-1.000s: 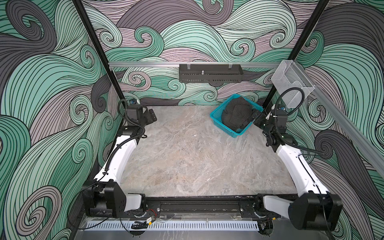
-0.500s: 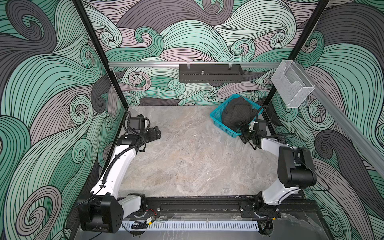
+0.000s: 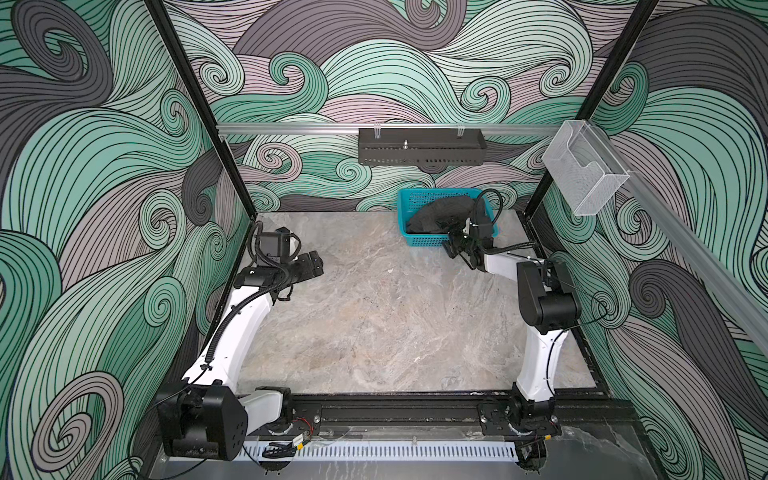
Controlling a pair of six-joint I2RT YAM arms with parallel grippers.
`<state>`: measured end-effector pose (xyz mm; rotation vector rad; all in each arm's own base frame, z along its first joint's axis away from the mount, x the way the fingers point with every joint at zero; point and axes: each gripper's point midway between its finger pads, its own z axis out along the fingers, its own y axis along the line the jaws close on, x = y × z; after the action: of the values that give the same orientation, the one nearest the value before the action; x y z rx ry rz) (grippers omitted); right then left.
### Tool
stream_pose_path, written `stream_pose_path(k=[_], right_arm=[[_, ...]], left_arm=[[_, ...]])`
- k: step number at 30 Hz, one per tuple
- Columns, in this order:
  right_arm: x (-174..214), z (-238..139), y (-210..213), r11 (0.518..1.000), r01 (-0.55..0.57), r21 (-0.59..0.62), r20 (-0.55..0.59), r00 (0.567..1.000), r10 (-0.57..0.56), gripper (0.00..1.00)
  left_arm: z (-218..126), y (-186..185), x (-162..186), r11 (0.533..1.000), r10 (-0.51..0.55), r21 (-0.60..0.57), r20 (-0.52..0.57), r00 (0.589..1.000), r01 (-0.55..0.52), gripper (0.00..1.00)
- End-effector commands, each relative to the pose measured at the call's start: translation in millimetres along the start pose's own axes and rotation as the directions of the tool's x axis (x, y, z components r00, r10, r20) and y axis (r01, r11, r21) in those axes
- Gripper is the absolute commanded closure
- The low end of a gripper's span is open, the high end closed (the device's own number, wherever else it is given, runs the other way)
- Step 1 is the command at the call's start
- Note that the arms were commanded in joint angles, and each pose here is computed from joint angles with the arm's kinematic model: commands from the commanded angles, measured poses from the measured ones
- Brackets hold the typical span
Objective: Fold and stack the long sleeve shirts
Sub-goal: 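Reach the right gripper into the teal basket and grasp the pinstriped shirt, then lift the shirt from the basket with the right gripper and drop it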
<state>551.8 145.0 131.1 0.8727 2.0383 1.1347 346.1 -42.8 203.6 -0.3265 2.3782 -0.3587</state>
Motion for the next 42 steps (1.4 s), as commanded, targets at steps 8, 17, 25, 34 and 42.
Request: stream_pose_path(k=[8,17,25,34,42], right_arm=[[-35.8,-122.6,4.5,0.775,0.369,0.513,0.042,0.891,-0.452,0.01],[-72.7,-62.1,-6.4,0.668,0.465,0.581,-0.099,0.855,-0.509,0.01],[-96.5,12.5,-26.3,0.675,0.474,0.566,-0.140,0.861,-0.488,0.01],[-115.0,50.9,-24.8,0.748,0.437,0.499,-0.098,0.886,-0.452,0.62],[-110.0,-50.4,95.9,0.772,0.514,0.374,0.066,0.816,-0.575,1.00]], left_arm=[[-6.8,-13.3,-6.5,0.999,0.009,0.046,-0.025,1.000,-0.008,0.09],[-5.9,-14.6,-4.8,0.999,0.003,0.050,-0.044,0.999,-0.001,0.09],[-0.8,-16.8,-2.2,0.998,-0.004,0.060,-0.072,0.997,0.008,0.09],[-4.6,-17.2,-3.7,0.999,0.004,0.053,-0.074,0.997,0.000,0.09],[-37.4,-20.9,-10.8,0.998,0.020,0.060,-0.006,1.000,-0.019,0.09]])
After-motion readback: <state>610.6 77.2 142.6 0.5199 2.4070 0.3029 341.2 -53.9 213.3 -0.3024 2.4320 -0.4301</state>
